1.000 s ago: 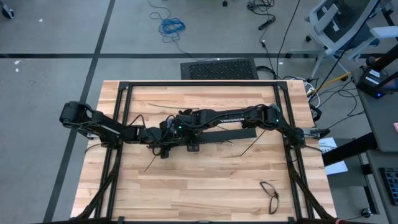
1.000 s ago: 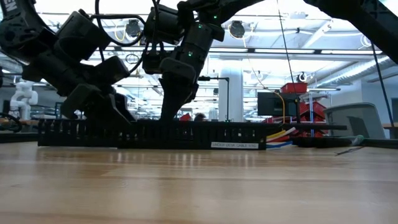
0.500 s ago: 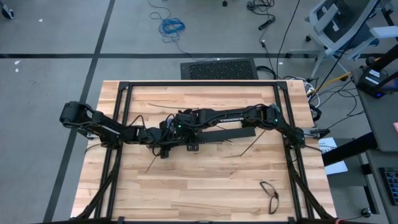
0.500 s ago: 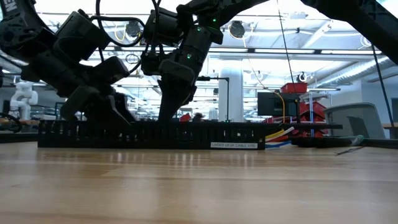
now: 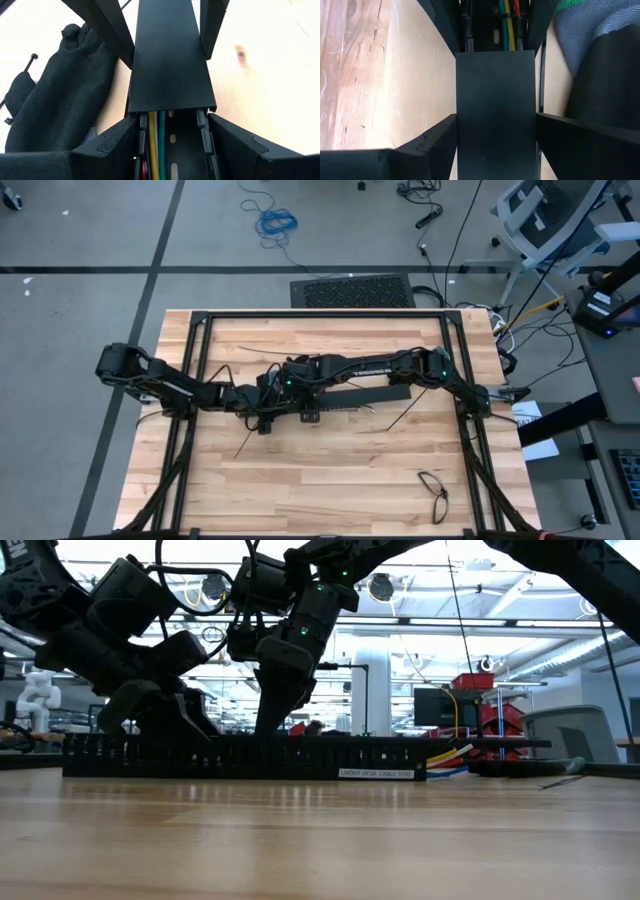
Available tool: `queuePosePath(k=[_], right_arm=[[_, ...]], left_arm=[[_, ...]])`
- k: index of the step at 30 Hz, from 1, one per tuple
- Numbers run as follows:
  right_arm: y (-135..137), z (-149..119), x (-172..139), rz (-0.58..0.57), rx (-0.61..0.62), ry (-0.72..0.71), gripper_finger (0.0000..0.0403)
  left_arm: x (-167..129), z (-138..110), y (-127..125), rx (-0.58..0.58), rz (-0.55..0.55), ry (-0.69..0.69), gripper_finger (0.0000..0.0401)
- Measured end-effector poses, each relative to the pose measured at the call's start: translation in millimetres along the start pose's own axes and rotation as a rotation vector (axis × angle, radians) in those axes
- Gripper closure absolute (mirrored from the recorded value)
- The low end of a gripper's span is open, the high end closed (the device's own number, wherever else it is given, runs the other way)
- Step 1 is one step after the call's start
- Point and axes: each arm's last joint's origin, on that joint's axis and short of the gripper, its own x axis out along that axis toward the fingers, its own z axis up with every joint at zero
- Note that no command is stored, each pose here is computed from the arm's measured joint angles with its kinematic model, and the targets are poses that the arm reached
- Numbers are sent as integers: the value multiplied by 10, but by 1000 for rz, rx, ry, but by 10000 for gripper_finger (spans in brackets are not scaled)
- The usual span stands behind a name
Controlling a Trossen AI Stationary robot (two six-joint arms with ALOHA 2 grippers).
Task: Ziptie cables
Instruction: Close the cable duct
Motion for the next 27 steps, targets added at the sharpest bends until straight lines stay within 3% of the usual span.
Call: queuePosePath(k=[5, 11, 15, 21, 27], right_arm=[[-3, 1, 3, 4, 0, -3, 163], [-3, 1, 4, 5, 0, -3, 163], [-7, 4, 5, -2, 1, -7, 163], [-57, 10, 3, -18, 13, -18, 163], [-97, 4, 3, -11, 22, -19, 163]], left_arm=[[4, -8, 30, -73, 9, 16, 149], [9, -25, 78, -96, 35, 36, 64], [8, -45, 90, -1, 79, 65, 9], [-9, -166, 99, 47, 126, 205, 25], [-45, -178, 88, 60, 125, 220, 26]])
